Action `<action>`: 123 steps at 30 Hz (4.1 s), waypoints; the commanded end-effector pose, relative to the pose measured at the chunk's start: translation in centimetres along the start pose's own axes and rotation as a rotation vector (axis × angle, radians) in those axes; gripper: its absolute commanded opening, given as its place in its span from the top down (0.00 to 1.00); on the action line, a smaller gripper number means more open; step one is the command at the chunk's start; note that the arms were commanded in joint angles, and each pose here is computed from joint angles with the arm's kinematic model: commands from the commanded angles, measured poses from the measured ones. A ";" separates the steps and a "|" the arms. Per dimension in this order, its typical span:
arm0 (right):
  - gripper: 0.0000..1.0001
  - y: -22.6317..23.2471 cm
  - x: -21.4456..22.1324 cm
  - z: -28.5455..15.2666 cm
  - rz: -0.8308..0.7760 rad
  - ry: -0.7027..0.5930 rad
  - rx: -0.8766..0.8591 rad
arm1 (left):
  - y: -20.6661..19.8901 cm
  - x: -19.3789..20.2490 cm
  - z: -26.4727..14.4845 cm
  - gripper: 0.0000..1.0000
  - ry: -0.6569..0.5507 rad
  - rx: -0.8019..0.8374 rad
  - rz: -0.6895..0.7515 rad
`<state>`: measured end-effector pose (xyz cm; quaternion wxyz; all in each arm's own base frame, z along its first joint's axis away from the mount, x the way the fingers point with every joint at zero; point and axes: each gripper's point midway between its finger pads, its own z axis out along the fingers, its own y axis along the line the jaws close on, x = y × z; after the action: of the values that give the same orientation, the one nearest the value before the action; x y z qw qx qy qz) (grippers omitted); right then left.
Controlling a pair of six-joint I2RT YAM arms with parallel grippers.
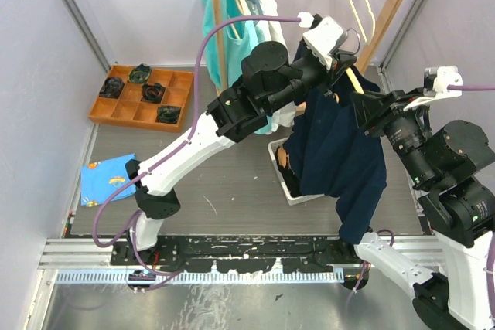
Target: Remove the t-shirt from the hanger
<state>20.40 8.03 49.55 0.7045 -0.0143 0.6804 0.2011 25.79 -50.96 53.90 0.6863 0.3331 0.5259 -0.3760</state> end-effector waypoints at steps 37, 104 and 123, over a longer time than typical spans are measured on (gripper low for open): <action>0.48 -5.1 8.4 -6.9 0.149 0.209 0.242 | 10.5 -3.1 -1.3 1.00 -0.085 -0.272 -0.083; 0.99 -8.6 25.3 -9.9 0.412 0.568 0.527 | 13.5 -8.5 -3.3 1.00 -0.265 -0.351 -0.250; 0.92 -8.0 19.8 -8.6 0.401 0.366 0.442 | 12.2 -7.6 -2.5 1.00 -0.240 -0.281 -0.259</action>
<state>13.64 4.03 23.36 0.4391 0.2379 0.8512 0.1612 36.06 -44.21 54.81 0.6902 0.1414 0.6011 -0.3773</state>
